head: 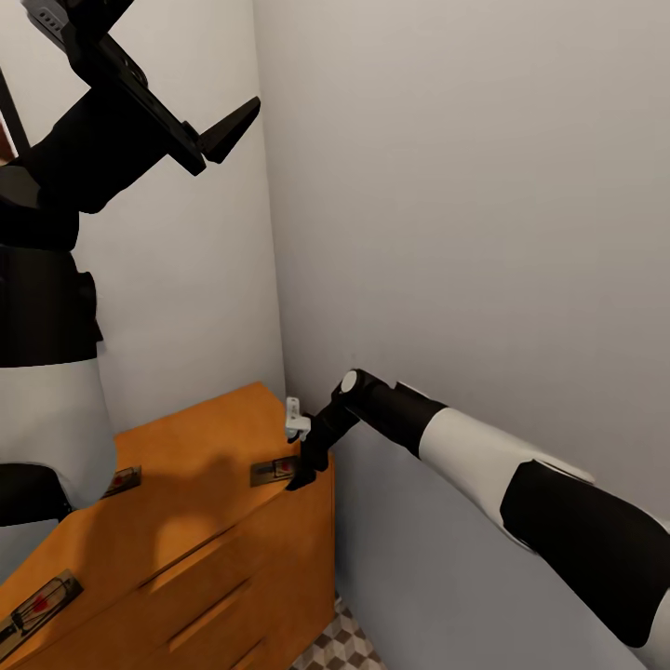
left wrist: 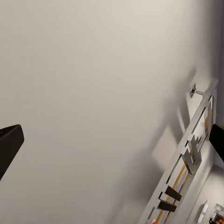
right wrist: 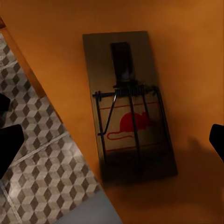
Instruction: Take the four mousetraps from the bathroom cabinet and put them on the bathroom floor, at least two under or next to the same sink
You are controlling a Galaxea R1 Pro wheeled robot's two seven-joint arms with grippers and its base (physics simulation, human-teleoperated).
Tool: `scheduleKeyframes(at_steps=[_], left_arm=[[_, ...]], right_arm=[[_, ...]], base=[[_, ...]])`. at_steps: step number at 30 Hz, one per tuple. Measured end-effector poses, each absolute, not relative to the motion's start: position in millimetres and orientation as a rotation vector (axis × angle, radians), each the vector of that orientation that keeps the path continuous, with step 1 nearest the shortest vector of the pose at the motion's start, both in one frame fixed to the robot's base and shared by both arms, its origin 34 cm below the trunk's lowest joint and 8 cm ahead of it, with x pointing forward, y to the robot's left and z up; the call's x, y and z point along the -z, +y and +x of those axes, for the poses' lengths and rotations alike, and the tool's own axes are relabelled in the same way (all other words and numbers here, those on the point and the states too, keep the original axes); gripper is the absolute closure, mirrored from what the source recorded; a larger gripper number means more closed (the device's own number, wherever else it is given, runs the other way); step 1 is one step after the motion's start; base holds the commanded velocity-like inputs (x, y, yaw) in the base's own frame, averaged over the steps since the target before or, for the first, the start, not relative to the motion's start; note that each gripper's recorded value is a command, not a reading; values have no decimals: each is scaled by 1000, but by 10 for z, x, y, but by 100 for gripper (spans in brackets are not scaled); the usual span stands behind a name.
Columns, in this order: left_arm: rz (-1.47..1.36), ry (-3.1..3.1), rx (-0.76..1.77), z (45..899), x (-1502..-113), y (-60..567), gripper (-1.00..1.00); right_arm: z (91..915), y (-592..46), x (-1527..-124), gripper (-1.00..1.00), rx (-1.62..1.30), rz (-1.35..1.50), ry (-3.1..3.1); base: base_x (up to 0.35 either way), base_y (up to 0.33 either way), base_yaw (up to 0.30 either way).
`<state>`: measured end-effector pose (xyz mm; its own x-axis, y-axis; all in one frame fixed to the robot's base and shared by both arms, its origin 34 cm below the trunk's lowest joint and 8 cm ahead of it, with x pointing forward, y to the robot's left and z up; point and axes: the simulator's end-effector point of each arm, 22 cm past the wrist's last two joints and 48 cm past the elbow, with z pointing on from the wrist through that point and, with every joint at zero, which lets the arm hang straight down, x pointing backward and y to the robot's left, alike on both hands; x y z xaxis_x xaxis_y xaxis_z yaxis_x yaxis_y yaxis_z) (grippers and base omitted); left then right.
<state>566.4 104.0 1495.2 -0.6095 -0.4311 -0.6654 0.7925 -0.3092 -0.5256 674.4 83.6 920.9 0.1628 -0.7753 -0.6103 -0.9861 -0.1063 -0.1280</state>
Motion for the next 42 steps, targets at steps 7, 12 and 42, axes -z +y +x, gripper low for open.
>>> scheduleKeyframes(at_steps=[7,12,42], left_arm=[[523,1115,1988,5664,-14952,1040,-100],[523,1115,1988,5664,-14952,1040,-100],[523,1115,1988,5666,-14951,1039,-100]], right_arm=[[6719,837,-9166,-100,-554,-1939,1663],[6715,835,-9158,-100,-555,-1940,1661],[6706,793,-9084,-100,-562,-1934,1676]], base=[[0,0,0],[0,0,0],[0,0,0]])
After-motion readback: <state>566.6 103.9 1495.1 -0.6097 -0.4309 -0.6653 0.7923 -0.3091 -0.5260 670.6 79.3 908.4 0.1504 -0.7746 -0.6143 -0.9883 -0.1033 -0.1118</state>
